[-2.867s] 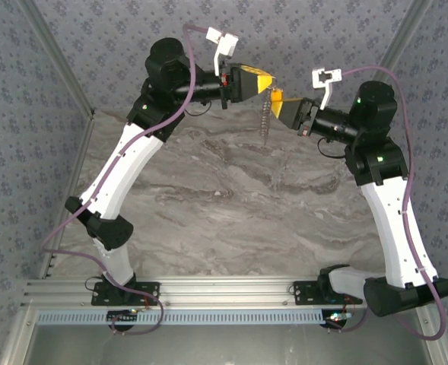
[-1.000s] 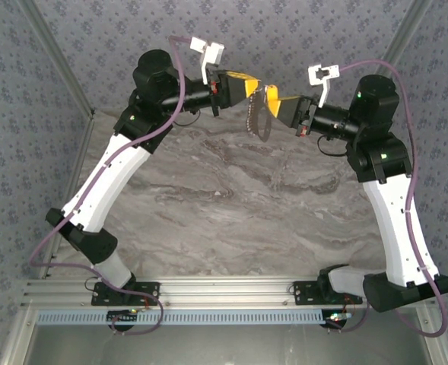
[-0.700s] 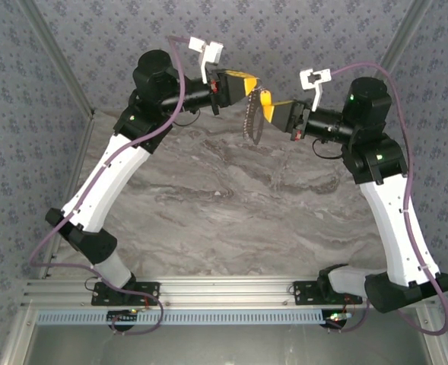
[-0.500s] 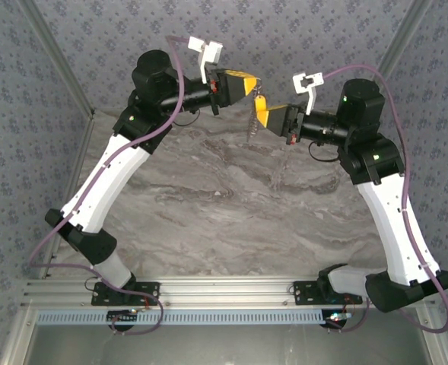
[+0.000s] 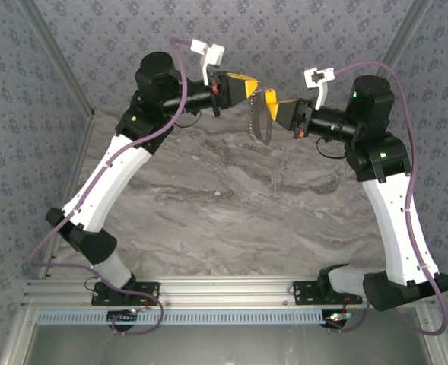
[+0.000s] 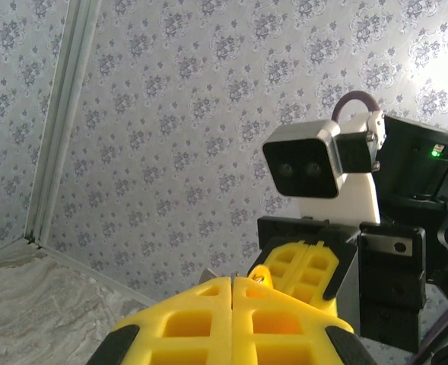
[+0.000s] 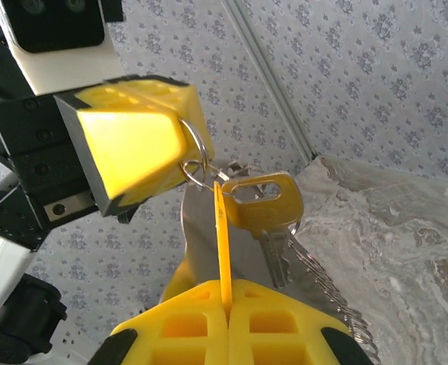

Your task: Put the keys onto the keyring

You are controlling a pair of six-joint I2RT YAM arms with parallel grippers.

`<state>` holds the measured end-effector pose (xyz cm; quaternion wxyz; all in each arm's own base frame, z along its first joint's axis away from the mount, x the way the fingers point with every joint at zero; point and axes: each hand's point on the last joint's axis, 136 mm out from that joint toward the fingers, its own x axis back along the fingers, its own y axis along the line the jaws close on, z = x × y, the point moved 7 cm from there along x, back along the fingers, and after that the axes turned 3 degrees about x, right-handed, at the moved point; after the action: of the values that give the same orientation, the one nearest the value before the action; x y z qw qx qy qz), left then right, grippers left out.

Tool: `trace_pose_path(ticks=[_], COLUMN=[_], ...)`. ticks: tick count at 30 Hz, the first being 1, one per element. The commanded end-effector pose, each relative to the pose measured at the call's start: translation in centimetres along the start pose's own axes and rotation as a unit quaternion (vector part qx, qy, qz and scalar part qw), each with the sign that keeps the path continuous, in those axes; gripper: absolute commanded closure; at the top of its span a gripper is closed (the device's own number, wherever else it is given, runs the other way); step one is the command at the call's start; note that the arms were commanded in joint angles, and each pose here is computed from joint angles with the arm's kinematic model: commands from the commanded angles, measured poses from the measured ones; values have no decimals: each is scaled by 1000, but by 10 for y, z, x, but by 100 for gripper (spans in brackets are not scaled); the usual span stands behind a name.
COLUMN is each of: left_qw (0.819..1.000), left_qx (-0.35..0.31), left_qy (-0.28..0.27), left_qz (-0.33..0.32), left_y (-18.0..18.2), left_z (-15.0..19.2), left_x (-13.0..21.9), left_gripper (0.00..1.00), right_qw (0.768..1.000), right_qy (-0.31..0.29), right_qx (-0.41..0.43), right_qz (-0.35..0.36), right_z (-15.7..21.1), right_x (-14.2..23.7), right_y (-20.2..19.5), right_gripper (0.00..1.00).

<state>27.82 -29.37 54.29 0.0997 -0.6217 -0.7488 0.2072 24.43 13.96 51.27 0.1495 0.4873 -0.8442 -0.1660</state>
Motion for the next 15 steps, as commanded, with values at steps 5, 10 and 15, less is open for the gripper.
trace_pose_path(ticks=[5, 10, 15], left_qw=[998, 998, 999], left_qx=[-43, -41, -39], left_qy=[-38, -36, -32], left_qz=[7, 10, 15], left_y=[-15, -14, -14], left_z=[-20, -19, -18], left_x=[15, 13, 11], left_gripper=[100, 100, 100], right_qw=[1000, 999, 999], right_qy=[-3, 3, 9], right_qx=[15, 25, 27], right_qz=[-14, -25, -21], right_z=[-17, -21, -23], right_x=[3, -4, -8], right_y=[8, 12, 11], right_gripper=[100, 100, 100])
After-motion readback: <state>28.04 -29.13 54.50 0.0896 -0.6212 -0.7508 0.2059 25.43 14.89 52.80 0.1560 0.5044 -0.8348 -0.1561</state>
